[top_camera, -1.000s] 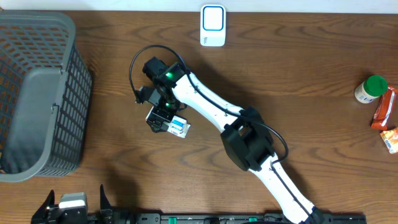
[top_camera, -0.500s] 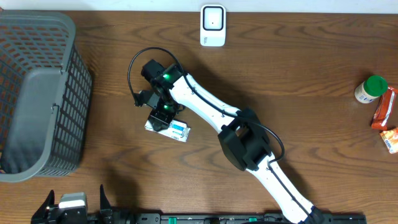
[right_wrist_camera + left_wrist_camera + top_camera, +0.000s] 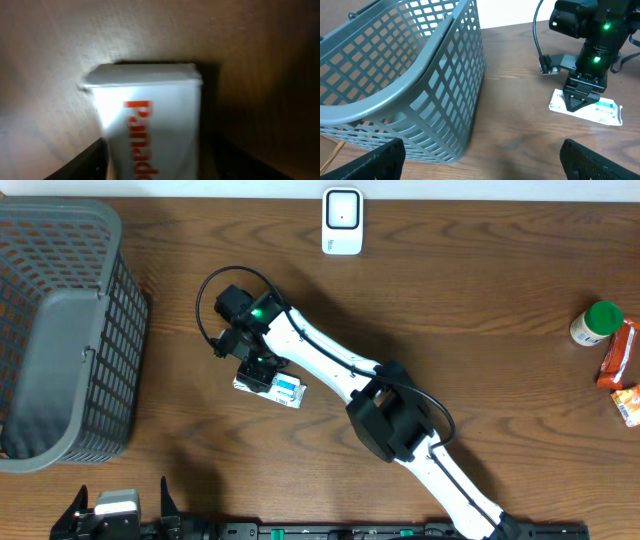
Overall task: Scan the item barcode
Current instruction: 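Reach the right gripper to the white Panadol box and grasp it, then hold the Panadol box in front of the scanner with the right gripper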
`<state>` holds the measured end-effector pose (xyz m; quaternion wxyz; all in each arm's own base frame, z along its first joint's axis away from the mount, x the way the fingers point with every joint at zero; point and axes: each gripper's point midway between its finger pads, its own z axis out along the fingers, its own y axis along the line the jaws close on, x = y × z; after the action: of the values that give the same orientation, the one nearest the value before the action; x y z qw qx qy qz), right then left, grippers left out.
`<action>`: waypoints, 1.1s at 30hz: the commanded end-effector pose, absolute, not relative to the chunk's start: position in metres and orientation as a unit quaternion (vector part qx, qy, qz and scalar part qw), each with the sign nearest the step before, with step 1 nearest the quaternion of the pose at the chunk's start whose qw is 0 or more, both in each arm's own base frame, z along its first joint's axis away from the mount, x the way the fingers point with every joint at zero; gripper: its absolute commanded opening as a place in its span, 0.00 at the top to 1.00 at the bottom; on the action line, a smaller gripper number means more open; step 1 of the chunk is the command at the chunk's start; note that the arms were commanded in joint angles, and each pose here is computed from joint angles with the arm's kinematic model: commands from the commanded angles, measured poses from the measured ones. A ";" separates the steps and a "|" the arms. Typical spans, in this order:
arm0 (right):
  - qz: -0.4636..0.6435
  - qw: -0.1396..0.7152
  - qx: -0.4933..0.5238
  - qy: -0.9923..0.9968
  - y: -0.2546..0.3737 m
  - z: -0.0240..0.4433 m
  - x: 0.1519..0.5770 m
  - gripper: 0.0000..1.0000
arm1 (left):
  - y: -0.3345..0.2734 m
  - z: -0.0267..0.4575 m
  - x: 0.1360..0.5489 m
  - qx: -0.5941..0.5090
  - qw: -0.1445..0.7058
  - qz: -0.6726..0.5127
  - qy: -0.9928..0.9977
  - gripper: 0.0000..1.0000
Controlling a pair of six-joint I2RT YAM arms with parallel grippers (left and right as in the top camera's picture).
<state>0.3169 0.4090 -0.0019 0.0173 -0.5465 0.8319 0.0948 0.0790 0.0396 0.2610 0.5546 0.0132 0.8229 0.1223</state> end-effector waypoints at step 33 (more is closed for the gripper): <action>0.235 -0.145 -0.432 0.859 0.381 0.057 0.287 0.84 | 0.039 0.261 0.078 0.020 0.557 0.124 0.821 0.01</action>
<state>0.2798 0.3639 0.0301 -0.1623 -0.4632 0.8567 0.1589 0.0791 0.0396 0.2611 0.5548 0.0130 0.8228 0.1222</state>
